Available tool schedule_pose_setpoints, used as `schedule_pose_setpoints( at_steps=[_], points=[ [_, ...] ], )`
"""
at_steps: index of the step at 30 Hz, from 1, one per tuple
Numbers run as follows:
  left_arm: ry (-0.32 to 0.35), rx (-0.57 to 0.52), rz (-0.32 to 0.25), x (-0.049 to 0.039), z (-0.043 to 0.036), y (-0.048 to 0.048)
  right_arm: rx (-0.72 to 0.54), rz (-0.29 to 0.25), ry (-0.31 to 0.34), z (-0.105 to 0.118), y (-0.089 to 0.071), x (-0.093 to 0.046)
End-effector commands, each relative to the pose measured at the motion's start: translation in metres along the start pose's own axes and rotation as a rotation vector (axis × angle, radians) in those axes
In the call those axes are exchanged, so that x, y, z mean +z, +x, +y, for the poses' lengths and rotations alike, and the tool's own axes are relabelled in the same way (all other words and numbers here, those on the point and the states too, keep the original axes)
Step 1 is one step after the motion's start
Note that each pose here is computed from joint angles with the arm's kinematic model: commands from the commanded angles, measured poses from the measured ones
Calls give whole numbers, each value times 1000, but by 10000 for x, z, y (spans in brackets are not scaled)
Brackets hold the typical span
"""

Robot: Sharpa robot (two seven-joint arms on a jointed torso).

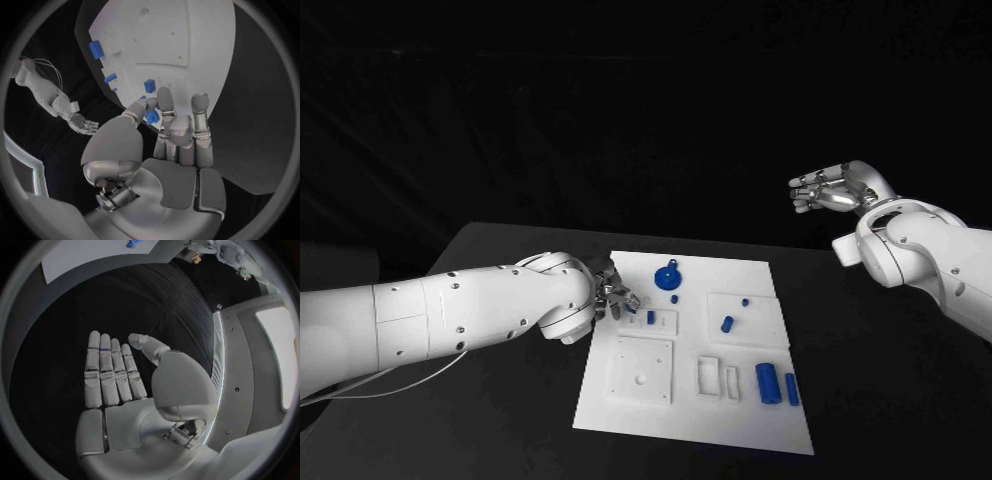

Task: Assemble the parts on the task board

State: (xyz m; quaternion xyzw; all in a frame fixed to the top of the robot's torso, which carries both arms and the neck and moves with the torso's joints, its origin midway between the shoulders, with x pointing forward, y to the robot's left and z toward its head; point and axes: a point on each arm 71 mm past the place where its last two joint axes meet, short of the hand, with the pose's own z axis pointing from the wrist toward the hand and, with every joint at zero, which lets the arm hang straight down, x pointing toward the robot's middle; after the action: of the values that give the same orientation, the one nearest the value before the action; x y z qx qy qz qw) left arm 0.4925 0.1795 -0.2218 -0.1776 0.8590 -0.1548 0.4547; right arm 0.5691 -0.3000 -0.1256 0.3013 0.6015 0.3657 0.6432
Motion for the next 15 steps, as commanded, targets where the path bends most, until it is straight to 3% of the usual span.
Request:
schedule_pose_setpoints(
  at_steps=[1, 5, 15],
  points=[
    [2, 26, -51, 19, -3, -12, 176, 51, 47, -20, 62, -11],
    [0, 35, -58, 45, 2, 11, 228, 49, 57, -14, 91, -24],
    [-8, 56, -43, 73, 8, 66, 222, 45, 48, 18, 149, -53]
  ],
)
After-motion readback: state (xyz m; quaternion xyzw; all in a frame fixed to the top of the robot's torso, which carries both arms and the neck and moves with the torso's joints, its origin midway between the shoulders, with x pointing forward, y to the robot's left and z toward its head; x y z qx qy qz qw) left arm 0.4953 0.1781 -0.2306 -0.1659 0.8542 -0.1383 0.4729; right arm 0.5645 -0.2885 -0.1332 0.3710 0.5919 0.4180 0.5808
